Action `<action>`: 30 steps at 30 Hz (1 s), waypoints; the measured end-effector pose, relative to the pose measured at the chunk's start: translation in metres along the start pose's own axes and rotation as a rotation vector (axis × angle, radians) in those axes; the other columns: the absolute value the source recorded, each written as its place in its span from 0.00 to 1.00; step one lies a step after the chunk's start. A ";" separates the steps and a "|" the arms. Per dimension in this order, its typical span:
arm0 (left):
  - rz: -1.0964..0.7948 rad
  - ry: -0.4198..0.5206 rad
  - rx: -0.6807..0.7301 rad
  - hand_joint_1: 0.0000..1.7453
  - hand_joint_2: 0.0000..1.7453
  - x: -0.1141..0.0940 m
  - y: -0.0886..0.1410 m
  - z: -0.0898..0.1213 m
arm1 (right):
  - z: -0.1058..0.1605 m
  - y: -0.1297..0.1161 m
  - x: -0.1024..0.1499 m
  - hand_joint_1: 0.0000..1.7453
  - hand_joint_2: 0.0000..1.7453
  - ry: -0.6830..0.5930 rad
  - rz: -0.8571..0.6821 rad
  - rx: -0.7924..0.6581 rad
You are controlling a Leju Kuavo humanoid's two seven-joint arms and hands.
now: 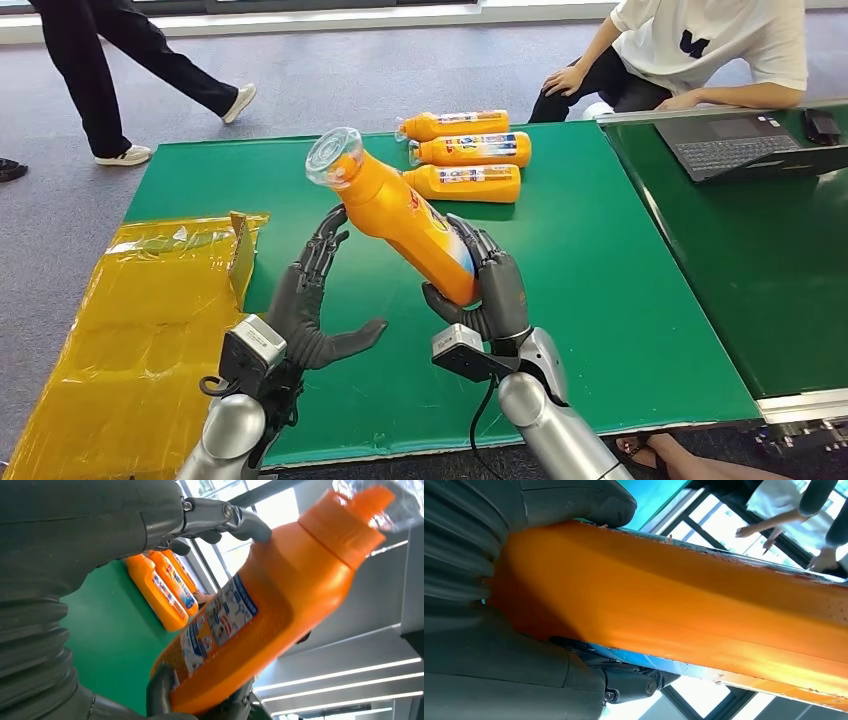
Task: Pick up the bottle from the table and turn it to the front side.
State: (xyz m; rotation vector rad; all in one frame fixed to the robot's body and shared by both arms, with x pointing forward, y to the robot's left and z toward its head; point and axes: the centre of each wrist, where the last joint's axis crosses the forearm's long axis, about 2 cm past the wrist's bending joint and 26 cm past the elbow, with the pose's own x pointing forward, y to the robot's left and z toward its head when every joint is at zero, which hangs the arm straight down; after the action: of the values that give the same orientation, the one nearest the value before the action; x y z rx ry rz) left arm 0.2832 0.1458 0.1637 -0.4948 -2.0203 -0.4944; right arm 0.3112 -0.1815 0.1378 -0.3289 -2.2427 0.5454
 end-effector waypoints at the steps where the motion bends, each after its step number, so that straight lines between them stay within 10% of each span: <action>1: -0.002 0.000 -0.017 0.00 1.00 0.000 -0.002 -0.001 | 0.000 0.001 -0.001 1.00 1.00 0.002 -0.005 0.001; 30: -0.011 0.134 -0.147 0.00 1.00 0.006 -0.009 -0.102 | -0.010 0.004 -0.006 1.00 1.00 0.112 -0.065 -0.062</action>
State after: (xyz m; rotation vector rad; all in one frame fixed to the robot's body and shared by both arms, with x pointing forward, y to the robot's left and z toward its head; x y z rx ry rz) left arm 0.3483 0.0854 0.2143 -0.5263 -1.8679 -0.6687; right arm 0.3228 -0.1778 0.1380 -0.3089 -2.1572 0.4138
